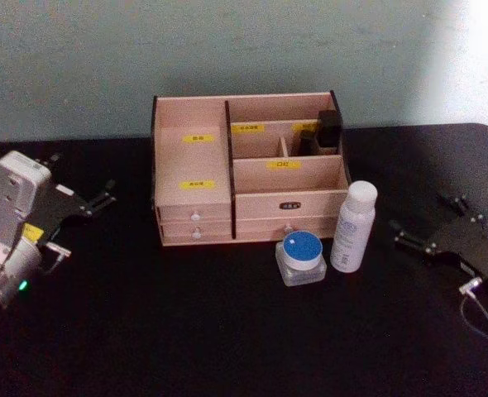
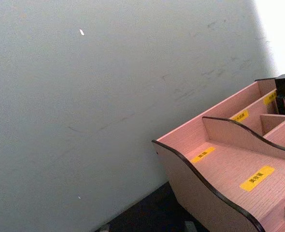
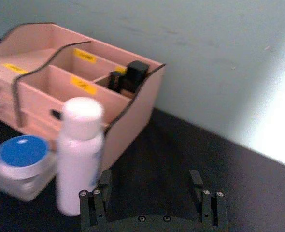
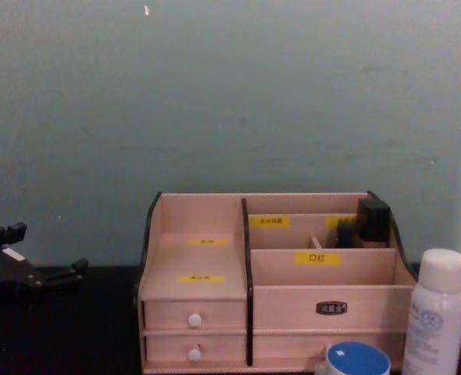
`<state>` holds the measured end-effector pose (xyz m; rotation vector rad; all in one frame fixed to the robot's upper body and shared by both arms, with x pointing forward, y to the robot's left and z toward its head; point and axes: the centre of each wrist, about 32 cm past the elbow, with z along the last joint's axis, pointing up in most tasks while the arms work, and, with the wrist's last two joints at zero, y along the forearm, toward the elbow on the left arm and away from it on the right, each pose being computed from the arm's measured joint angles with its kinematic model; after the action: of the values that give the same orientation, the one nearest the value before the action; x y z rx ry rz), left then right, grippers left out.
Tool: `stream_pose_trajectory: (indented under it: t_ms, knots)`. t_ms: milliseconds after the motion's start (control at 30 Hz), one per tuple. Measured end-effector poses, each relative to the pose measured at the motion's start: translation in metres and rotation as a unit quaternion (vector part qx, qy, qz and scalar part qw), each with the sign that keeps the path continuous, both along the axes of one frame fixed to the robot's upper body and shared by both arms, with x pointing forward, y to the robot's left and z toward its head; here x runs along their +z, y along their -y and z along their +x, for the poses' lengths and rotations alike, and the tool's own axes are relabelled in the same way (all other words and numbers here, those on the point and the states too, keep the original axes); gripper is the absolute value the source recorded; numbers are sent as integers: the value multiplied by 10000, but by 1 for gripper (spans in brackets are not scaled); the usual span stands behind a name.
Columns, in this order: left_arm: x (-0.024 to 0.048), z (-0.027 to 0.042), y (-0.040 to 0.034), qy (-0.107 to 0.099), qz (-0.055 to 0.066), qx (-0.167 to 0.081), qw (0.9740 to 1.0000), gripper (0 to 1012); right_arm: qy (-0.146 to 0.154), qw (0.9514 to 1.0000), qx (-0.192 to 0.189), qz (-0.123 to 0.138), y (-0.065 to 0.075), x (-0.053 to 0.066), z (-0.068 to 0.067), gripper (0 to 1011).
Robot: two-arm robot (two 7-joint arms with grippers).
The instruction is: Pick up the facial cleanser and watermelon frost from the table and place them into the tiered storage box.
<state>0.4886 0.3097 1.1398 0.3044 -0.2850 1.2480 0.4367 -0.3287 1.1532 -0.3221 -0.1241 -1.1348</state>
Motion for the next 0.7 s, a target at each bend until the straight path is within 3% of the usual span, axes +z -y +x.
stream_pose_trajectory:
  t_ms: [367, 700]
  knots:
    - [0, 0, 0, 0, 0, 0, 10000, 1001, -504, 9947, 667, 591, -71, 24, -204, 1002]
    - [0, 0, 0, 0, 0, 0, 10000, 1001, -535, 9920, 699, 907, -213, -35, -152, 1003]
